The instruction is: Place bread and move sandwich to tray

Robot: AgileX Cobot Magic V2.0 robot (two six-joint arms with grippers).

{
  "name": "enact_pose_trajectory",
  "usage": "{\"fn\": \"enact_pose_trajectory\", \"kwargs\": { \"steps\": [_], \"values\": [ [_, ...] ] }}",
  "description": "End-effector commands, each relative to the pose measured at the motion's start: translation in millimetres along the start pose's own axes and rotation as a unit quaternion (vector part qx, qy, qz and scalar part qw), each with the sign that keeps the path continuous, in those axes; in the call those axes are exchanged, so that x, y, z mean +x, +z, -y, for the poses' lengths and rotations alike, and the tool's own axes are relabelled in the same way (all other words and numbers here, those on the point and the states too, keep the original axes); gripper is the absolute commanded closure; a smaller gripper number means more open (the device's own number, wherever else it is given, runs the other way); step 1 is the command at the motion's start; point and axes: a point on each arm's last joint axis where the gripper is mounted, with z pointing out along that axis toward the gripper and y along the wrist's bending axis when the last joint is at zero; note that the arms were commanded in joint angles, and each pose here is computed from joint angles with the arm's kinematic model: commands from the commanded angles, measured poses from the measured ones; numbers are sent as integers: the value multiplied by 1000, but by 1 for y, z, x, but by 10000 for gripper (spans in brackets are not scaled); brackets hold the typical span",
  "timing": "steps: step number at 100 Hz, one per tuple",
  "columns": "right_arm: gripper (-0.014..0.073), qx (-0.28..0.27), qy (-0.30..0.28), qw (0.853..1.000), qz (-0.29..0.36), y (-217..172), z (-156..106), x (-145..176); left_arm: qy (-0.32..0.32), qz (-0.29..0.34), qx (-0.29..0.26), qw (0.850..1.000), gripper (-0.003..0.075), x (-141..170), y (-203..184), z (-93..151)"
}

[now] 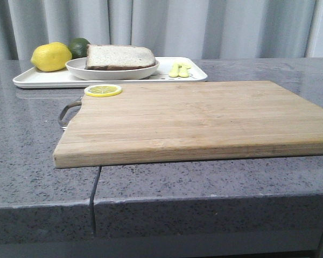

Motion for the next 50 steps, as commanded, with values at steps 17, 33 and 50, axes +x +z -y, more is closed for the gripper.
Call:
{"fn": "enact_pose_trajectory", "kwargs": {
  "steps": [17,33,50],
  "values": [
    [664,-77,-36,994,68,-12,-8,23,0,46,-5,999,740,-4,-2,0],
    [664,-68,-22,996,55,-26,-1,42,0,46,-5,999,739,-4,-2,0],
    [664,-16,-33,999,14,-42,7,55,0,46,-5,999,740,-4,-2,0]
  ]
}}
